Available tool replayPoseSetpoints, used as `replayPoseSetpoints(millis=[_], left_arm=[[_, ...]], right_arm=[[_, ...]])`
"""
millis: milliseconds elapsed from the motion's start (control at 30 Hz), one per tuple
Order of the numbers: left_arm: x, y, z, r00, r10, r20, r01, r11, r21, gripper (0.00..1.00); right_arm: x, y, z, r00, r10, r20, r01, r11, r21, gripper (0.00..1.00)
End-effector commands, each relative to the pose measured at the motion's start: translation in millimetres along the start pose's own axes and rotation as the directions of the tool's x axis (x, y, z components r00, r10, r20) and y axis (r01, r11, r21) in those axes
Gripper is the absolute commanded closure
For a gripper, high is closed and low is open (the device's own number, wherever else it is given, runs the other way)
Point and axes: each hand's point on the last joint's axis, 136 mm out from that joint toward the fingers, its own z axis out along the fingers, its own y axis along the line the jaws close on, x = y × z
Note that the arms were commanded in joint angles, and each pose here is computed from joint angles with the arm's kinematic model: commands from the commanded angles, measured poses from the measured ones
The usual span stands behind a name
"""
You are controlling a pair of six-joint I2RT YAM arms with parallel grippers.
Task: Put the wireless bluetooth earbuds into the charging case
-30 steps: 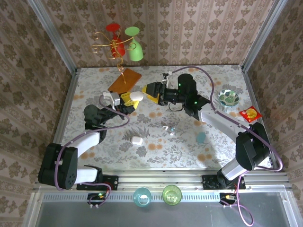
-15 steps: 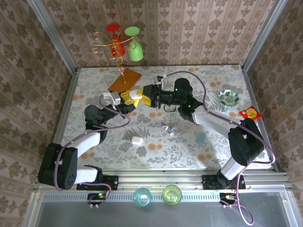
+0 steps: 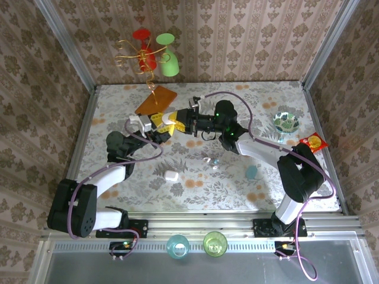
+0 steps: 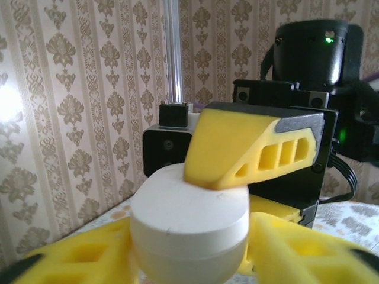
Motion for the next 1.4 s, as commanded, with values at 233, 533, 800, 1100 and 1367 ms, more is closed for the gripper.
replayPoseSetpoints(millis=[233, 533, 800, 1100, 1367], left_arm=[[20.2, 0.3, -10.8, 0.996, 0.045, -0.075, -0.049, 0.998, -0.048, 0.02], [77.2, 2.3, -21.7, 0.957, -0.004, -0.291, -0.037, 0.990, -0.136, 0.00], [96.7, 0.7, -24.7, 0.941, -0.039, -0.337, -0.022, 0.984, -0.174, 0.00], [103.2, 2.4, -26.3, 0.934, -0.056, -0.352, -0.016, 0.980, -0.198, 0.00], [107.2, 10.1, -29.7, 0.927, -0.152, -0.342, 0.055, 0.960, -0.276, 0.00]], right_arm=[[-57.1, -80.4, -53.9, 0.974, -0.135, 0.183, 0.070, 0.943, 0.327, 0.80], [-117.0, -185.0, -90.4, 0.939, -0.228, 0.259, 0.009, 0.765, 0.644, 0.80], [-149.3, -243.8, -78.2, 0.946, -0.210, 0.247, -0.034, 0.694, 0.720, 0.79], [-153.9, -282.8, -83.7, 0.952, -0.204, 0.230, -0.055, 0.623, 0.781, 0.76], [-153.8, -265.3, -113.7, 0.936, -0.288, 0.202, -0.008, 0.558, 0.830, 0.47]])
